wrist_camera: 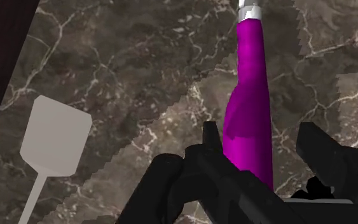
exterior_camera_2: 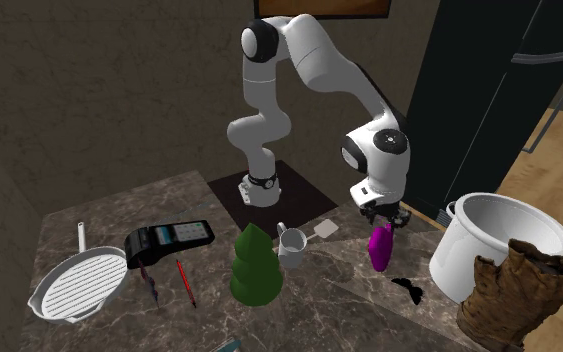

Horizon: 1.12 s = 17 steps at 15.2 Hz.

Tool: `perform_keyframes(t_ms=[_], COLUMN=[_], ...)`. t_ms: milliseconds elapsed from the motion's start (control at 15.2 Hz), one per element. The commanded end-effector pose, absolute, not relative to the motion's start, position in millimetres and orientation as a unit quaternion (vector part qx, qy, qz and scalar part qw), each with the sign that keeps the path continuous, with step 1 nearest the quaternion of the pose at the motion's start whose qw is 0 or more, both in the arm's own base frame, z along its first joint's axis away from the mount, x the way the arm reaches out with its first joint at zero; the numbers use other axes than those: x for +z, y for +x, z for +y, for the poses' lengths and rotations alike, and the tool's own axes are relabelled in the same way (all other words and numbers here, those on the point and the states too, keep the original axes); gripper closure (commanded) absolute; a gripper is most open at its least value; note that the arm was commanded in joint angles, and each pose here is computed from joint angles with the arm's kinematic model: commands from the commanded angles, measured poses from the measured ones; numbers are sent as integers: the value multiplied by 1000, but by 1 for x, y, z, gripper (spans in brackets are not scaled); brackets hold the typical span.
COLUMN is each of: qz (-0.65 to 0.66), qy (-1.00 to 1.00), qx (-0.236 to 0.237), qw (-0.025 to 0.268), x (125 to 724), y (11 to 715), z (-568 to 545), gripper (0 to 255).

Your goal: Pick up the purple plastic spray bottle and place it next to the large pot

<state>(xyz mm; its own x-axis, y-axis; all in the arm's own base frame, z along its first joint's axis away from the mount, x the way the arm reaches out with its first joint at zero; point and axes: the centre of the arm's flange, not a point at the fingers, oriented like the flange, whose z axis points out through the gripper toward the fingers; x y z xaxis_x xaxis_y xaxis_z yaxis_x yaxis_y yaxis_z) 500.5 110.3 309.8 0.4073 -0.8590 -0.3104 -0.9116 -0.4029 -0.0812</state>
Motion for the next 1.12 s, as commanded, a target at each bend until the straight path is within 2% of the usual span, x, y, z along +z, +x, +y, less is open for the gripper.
perform_keyframes(t_ms=[0,264,528,1056], qz=[533,533,533,533], qy=[-830,-830,-830,-830], qx=[110,110,110,110], qw=[120,120,120,120], x=[310,310,357,357], y=[500,500,503,503], z=[110,110,94,94], gripper=[0,0,0,0])
